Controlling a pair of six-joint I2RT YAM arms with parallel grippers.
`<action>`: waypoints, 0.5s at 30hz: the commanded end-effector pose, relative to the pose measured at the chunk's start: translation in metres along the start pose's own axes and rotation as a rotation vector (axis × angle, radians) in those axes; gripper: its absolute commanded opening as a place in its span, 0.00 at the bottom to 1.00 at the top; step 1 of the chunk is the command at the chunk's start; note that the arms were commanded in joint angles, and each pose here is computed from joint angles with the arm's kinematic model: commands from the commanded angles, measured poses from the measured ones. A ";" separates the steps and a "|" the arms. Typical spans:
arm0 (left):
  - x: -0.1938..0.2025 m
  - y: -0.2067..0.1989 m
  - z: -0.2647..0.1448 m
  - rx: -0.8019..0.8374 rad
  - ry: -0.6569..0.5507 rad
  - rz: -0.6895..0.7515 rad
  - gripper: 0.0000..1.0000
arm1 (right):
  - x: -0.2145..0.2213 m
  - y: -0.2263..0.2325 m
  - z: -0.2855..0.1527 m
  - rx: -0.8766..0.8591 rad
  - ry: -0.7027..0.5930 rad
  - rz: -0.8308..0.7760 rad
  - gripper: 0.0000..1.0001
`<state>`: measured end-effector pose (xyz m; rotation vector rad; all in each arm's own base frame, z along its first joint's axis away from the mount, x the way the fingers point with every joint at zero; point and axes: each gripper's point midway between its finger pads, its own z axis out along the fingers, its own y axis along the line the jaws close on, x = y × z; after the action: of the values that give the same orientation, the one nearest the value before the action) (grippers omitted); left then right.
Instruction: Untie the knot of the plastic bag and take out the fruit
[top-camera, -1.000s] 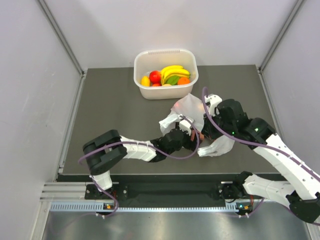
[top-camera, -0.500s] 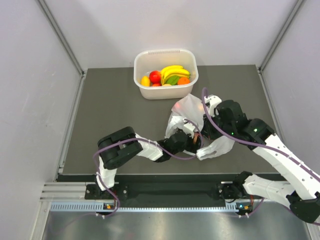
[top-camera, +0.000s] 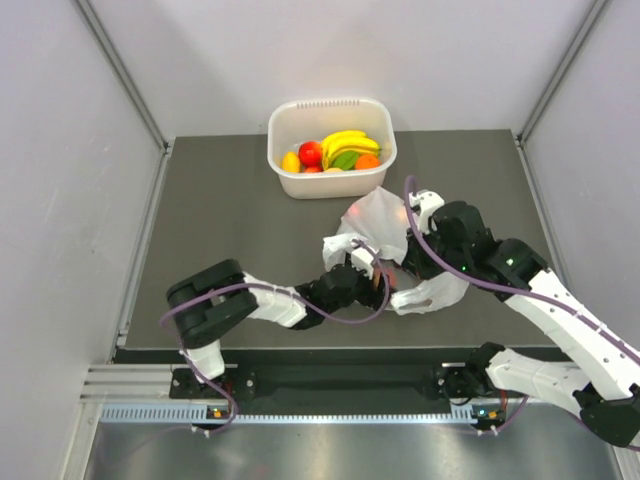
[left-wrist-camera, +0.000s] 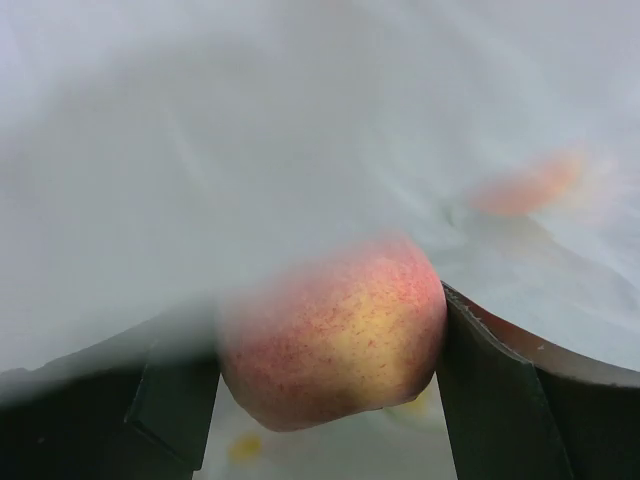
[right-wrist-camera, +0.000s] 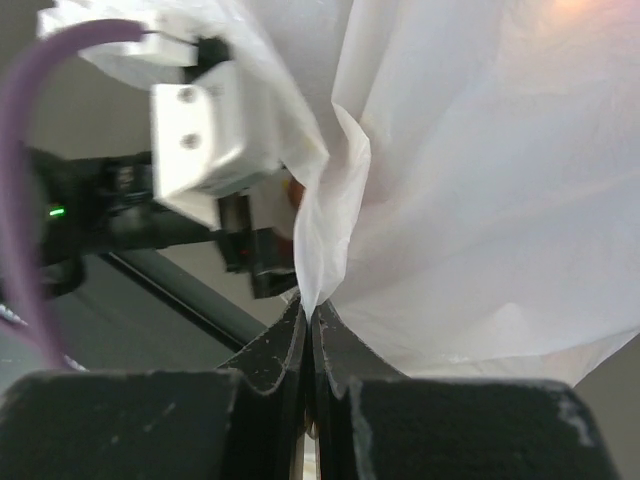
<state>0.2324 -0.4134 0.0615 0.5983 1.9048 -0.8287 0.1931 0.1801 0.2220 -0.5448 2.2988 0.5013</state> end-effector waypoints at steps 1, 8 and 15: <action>-0.034 -0.029 -0.029 0.104 -0.078 -0.034 0.00 | -0.015 -0.001 -0.001 0.027 -0.076 0.011 0.00; -0.041 -0.061 -0.097 0.215 0.017 -0.061 0.00 | -0.021 -0.019 0.013 0.142 -0.101 0.056 0.00; -0.084 -0.043 -0.166 0.142 -0.086 -0.106 0.00 | -0.011 -0.025 0.022 0.166 -0.066 0.053 0.00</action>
<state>0.1449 -0.3472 0.1953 0.5993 1.7952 -1.1027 0.2200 0.1699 0.2047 -0.4070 2.3108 0.3424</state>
